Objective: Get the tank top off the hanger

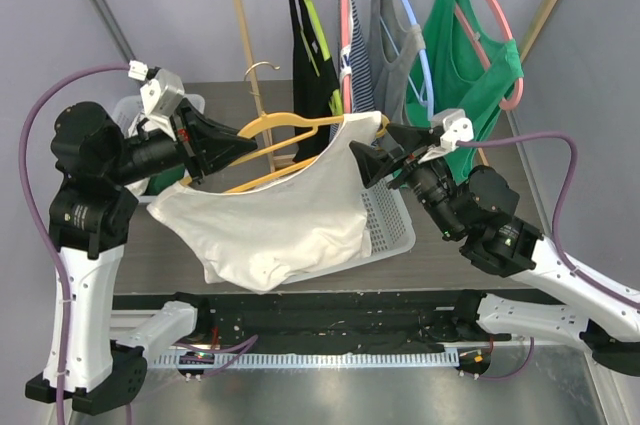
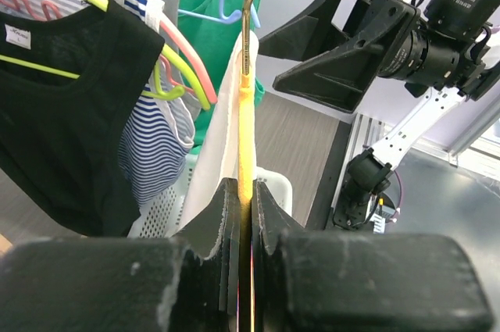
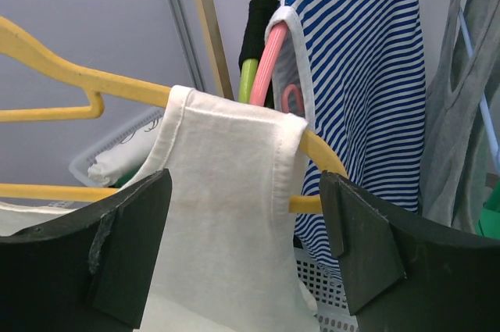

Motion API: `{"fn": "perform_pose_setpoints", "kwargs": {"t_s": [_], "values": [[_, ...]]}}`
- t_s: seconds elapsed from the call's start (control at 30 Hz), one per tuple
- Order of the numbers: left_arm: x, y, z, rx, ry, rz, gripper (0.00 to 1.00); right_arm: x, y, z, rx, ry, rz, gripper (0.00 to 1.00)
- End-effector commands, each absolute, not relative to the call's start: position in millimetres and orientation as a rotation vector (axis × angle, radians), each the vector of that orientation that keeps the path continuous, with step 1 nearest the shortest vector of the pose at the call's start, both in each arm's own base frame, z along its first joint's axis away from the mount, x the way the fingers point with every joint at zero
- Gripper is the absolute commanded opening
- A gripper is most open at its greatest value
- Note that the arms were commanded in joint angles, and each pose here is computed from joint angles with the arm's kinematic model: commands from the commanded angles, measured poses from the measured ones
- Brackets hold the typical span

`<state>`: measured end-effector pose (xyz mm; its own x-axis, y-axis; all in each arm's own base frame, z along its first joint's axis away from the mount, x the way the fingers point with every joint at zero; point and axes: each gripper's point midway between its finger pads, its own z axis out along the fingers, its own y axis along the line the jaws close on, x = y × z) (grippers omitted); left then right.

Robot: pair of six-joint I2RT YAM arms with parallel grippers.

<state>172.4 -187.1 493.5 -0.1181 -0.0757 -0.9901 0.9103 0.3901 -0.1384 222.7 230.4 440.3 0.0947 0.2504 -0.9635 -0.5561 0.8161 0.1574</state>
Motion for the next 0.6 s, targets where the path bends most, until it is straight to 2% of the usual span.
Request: {"fn": "perform_pose_setpoints", "kwargs": {"t_s": [0.0, 0.27, 0.37, 0.4, 0.47, 0.5, 0.57], "values": [[154, -187, 513, 0.867, 1.333, -0.993, 0.0, 223, 226, 464, -0.217, 1.287, 0.642, 0.83], [151, -186, 518, 0.874, 1.314, -0.984, 0.0, 228, 241, 462, -0.225, 1.297, 0.679, 0.74], [150, -186, 522, 0.876, 1.305, -0.98, 0.0, 230, 246, 460, -0.232, 1.299, 0.691, 0.61], [151, -186, 522, 0.877, 1.305, -0.981, 0.0, 229, 246, 462, -0.227, 1.299, 0.7, 0.52], [151, -187, 522, 0.88, 1.304, -0.981, 0.0, 229, 248, 461, -0.229, 1.3, 0.708, 0.41], [151, -186, 522, 0.877, 1.305, -0.978, 0.0, 229, 247, 462, -0.222, 1.299, 0.713, 0.32], [151, -186, 521, 0.875, 1.304, -0.973, 0.0, 227, 245, 464, -0.217, 1.294, 0.725, 0.23]]}}
